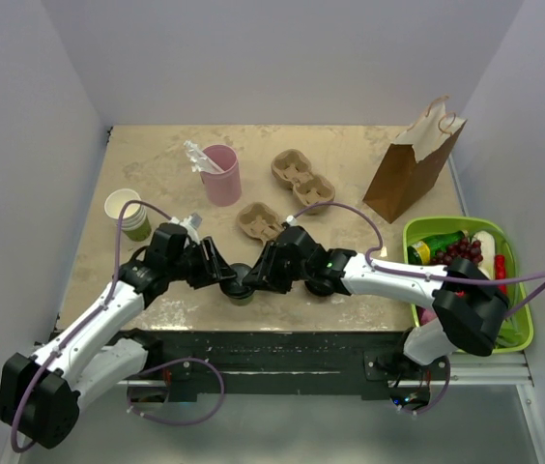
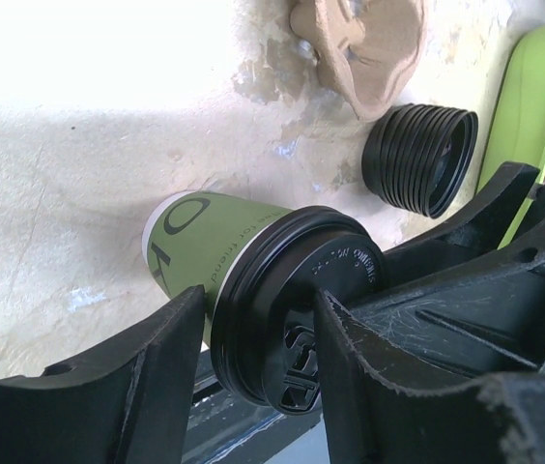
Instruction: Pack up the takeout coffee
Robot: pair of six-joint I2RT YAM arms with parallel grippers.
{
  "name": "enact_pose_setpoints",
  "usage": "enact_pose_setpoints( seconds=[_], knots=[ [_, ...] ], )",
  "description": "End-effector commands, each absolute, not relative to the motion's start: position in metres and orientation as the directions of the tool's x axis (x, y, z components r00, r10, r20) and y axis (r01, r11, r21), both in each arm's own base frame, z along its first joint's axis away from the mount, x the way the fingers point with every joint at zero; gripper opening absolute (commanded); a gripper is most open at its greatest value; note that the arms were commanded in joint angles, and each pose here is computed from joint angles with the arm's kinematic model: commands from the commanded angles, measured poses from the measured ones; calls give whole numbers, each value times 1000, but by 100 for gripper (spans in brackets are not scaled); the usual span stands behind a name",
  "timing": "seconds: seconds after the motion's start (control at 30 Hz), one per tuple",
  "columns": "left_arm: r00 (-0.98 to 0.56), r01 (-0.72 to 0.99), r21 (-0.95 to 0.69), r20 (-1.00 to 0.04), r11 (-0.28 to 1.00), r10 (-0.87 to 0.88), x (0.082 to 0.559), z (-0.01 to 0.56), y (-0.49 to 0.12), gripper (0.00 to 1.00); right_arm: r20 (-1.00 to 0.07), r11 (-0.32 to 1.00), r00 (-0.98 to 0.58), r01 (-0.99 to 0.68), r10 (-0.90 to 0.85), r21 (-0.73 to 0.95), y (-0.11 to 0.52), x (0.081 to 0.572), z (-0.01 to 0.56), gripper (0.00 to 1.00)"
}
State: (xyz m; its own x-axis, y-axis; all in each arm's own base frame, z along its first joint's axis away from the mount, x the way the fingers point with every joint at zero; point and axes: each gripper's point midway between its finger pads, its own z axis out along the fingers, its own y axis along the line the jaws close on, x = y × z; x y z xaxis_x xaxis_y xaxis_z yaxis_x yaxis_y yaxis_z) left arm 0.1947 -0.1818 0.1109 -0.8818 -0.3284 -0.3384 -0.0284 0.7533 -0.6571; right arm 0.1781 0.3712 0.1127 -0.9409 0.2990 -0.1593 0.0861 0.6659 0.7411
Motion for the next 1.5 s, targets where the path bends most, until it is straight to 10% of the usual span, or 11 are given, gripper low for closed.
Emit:
enact_pose_setpoints(
  seconds=[0.0, 0.33, 0.7, 1.1, 1.47],
  knots=[
    [-876, -110, -637, -301, 763, -377, 184, 98, -173, 52, -147, 613, -936, 85, 319, 785, 381, 181, 130, 40],
    [-874, -146, -657, -265, 740, -408, 171, 93, -172, 53, -150, 541, -936, 48, 317, 840, 396, 187, 135, 10],
    [-891, -107, -676, -259, 729, -372, 151, 100, -170, 60, -385, 814, -920, -279, -74, 510, 379, 214, 117, 8],
    [-864, -51, -625, -364, 779, -349, 178, 141, -167, 100, -457, 849, -881, -333, -126, 410, 380, 241, 142, 66],
    [-864, -63, -612, -362, 788, -350, 190, 132, -169, 90, -409, 790, -912, -279, -39, 546, 386, 224, 141, 65]
  ],
)
